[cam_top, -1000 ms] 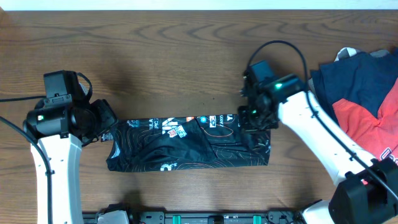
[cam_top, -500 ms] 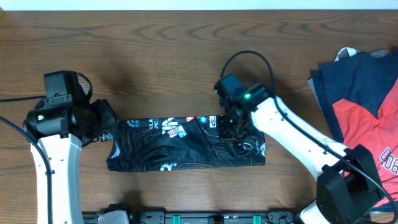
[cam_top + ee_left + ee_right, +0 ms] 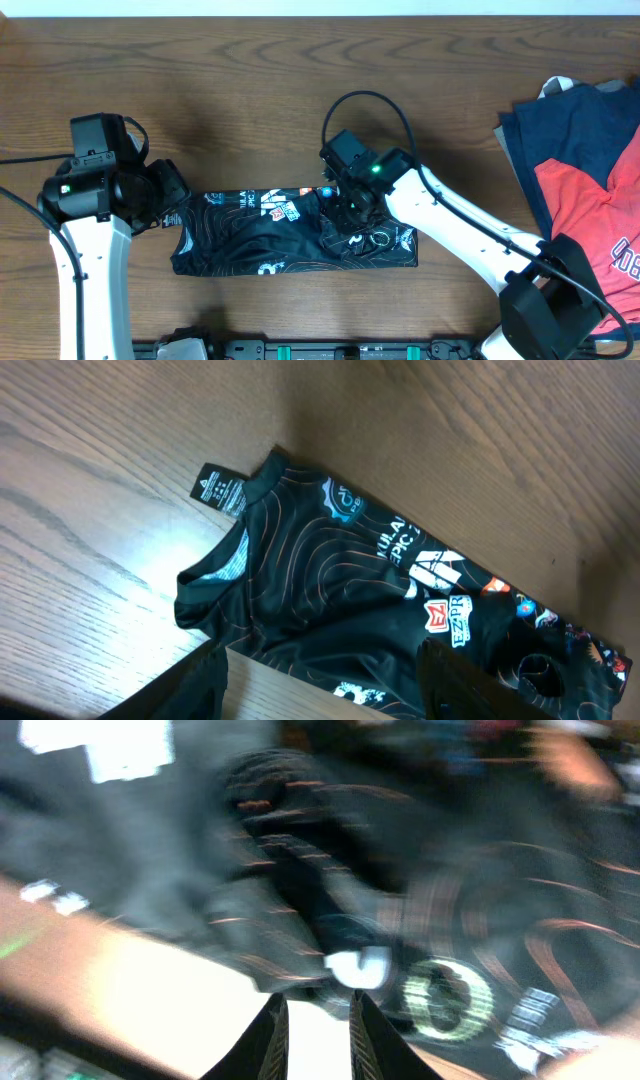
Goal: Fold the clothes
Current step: 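Fold the strip's right end leftward over the middle with the right gripper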
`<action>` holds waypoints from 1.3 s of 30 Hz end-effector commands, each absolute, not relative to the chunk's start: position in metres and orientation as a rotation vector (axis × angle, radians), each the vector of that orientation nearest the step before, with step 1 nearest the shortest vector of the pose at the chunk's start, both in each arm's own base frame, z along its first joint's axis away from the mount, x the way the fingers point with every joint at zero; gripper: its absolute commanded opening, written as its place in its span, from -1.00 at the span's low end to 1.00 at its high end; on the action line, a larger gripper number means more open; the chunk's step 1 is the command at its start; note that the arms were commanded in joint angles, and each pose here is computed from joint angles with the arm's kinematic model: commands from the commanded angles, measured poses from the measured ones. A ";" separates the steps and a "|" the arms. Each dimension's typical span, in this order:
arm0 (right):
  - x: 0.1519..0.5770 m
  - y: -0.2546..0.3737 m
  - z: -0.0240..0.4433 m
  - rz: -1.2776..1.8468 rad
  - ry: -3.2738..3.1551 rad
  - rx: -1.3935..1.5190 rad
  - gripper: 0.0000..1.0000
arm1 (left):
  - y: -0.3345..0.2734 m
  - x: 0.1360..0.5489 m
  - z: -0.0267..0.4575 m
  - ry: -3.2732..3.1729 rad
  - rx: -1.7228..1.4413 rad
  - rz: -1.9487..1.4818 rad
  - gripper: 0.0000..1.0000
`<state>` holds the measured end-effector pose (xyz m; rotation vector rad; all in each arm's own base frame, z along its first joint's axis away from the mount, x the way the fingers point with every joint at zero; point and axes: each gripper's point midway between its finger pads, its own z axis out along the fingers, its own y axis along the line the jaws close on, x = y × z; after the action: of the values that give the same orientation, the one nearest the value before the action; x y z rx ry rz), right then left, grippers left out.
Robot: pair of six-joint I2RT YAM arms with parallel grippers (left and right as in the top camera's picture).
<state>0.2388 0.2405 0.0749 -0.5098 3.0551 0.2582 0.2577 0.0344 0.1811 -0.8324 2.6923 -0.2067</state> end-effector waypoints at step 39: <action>0.316 0.308 0.065 0.723 2.780 -0.429 -0.67 | 0.035 0.258 0.182 2.687 -0.851 -0.211 0.25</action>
<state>0.3127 0.3109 0.0408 -0.3908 2.8244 0.7096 0.2574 0.0335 0.1811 -0.8322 2.6948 -0.2135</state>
